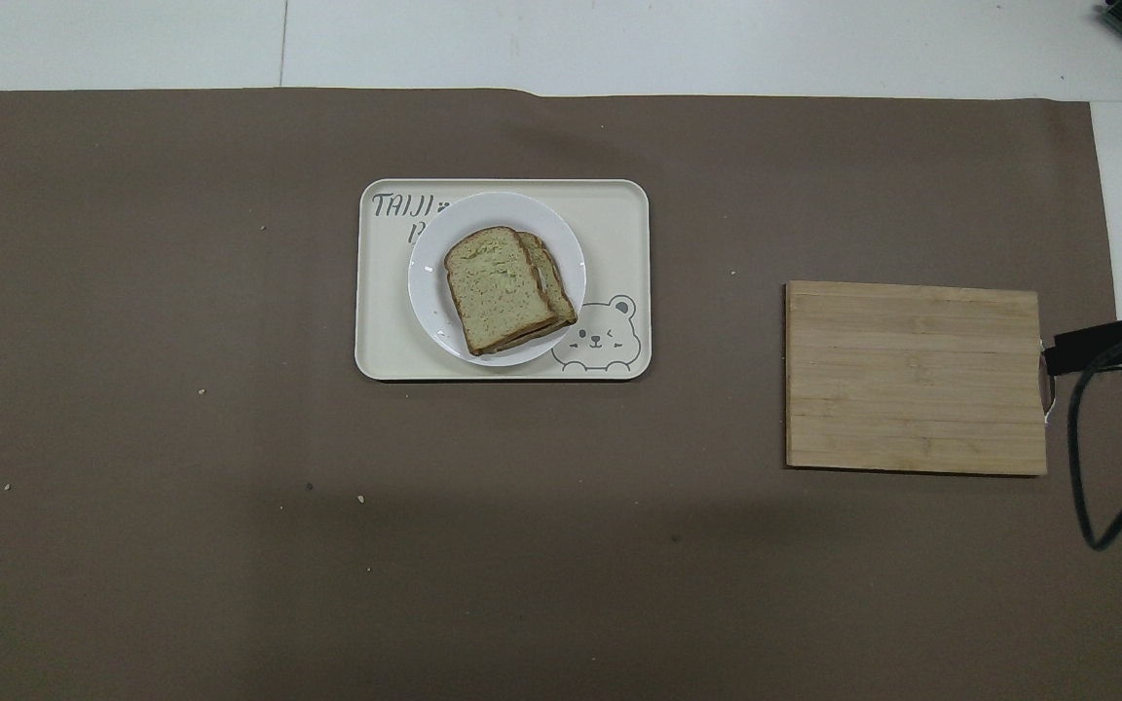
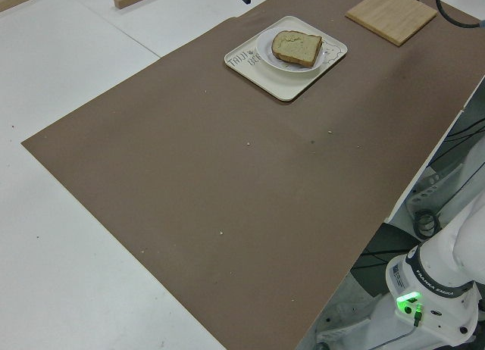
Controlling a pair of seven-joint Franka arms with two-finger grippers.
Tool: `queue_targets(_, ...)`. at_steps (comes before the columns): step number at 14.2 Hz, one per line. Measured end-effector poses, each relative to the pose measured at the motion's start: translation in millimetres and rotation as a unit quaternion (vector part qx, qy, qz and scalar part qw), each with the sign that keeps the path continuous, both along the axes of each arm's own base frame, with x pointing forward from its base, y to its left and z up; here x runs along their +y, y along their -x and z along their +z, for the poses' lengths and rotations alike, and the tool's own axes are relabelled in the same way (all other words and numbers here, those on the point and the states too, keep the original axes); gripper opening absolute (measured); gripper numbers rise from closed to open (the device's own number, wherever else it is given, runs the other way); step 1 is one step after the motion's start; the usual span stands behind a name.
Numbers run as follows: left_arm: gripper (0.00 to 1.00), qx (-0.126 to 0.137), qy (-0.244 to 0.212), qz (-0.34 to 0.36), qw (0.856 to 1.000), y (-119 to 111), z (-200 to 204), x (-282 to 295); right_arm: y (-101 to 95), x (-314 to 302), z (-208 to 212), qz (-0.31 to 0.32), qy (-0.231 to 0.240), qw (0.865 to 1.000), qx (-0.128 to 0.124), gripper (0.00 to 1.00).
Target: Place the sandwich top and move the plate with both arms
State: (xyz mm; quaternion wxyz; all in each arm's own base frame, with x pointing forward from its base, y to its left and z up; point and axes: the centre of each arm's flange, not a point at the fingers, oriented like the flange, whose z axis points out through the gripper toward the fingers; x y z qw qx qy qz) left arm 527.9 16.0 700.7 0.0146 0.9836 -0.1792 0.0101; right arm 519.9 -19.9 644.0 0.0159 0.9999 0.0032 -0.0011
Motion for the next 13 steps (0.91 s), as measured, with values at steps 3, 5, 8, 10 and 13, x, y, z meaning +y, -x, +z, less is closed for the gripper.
queue_targets(3, 1.00, 0.002, 0.001, 0.000, 1.000, 4.1, 1.4, 0.2, 0.0, 0.0, 0.0, 0.000, 0.000, 1.000, 0.000, 1.00)
queue_targets(5, 1.00, 0.003, 0.001, 0.001, 1.000, 4.0, 0.6, 0.1, 0.0, 0.0, 0.0, 0.000, 0.000, 1.000, 0.000, 1.00)
queue_targets(8, 1.00, 0.004, 0.001, 0.035, 0.999, 4.0, 0.6, -0.2, 0.0, 0.0, 0.0, 0.000, 0.000, 1.000, 0.000, 1.00)
queue_targets(10, 1.00, 0.005, 0.001, 0.052, 0.999, 3.9, 0.6, -0.7, 0.0, 0.0, 0.0, 0.000, 0.000, 1.000, 0.000, 1.00)
queue_targets(13, 1.00, 0.005, 0.001, 0.059, 0.998, 3.9, 0.6, -0.8, 0.0, 0.0, 0.0, 0.000, 0.000, 1.000, 0.000, 1.00)
